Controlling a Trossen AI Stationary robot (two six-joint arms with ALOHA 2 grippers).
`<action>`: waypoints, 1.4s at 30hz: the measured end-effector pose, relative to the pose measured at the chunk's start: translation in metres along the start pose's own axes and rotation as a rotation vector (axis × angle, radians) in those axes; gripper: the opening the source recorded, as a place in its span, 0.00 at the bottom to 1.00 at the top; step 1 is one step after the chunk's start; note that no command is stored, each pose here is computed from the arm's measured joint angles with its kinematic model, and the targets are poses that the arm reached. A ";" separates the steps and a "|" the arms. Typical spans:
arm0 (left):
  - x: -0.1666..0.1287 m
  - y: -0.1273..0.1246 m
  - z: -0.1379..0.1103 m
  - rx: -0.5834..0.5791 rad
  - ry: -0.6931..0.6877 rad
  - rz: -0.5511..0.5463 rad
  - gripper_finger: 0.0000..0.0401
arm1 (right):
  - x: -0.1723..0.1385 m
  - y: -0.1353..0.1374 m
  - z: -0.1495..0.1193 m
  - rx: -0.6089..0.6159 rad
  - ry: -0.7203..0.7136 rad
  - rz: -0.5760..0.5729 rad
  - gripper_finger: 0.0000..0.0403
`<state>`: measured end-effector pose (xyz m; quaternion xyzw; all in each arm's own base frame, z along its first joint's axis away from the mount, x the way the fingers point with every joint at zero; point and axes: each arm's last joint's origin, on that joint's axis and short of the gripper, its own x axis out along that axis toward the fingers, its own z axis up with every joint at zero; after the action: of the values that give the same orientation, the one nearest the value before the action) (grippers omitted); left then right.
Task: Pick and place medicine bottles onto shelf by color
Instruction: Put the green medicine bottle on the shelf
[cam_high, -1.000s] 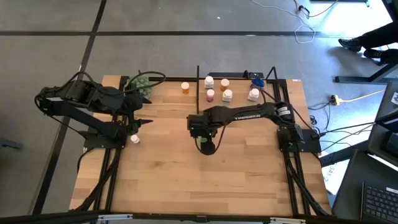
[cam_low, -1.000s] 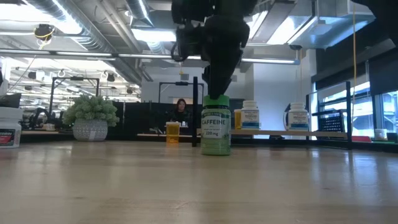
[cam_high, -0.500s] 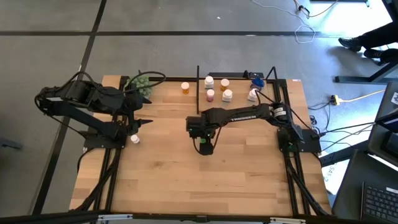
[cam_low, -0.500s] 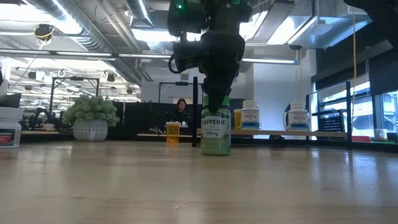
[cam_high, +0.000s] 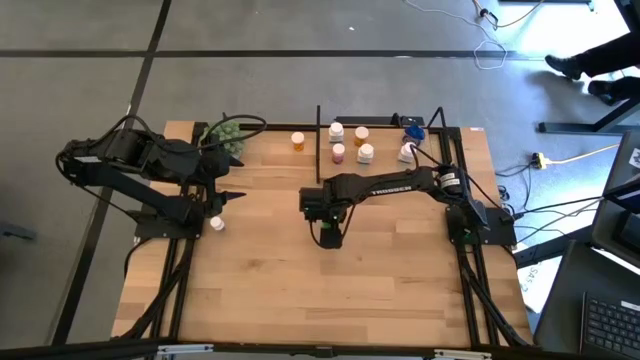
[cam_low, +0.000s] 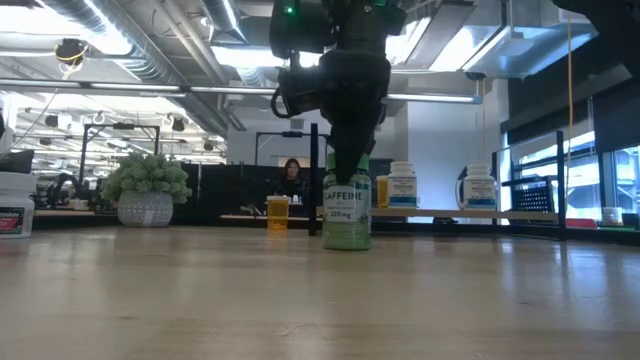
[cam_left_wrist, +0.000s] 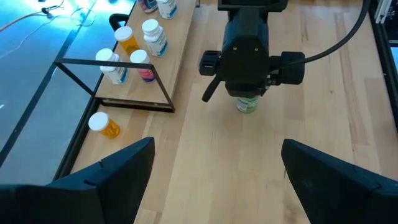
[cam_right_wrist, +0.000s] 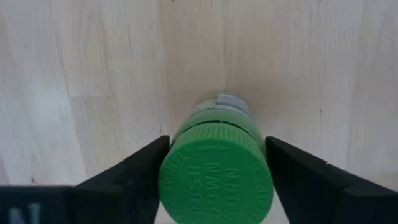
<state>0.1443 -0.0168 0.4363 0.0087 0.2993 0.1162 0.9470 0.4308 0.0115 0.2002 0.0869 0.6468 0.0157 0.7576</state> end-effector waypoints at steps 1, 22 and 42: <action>0.000 0.000 0.000 0.000 0.000 0.000 0.86 | 0.000 0.000 0.000 0.000 -0.002 0.000 0.63; 0.000 0.000 0.000 0.000 0.000 0.000 0.86 | -0.006 0.001 -0.004 -0.030 0.022 0.011 0.56; 0.000 0.000 0.000 0.000 0.000 0.000 0.86 | -0.134 -0.005 -0.013 -0.061 0.035 -0.074 0.56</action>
<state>0.1442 -0.0169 0.4362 0.0088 0.2995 0.1163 0.9470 0.3959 -0.0099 0.3289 0.0396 0.6620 0.0088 0.7484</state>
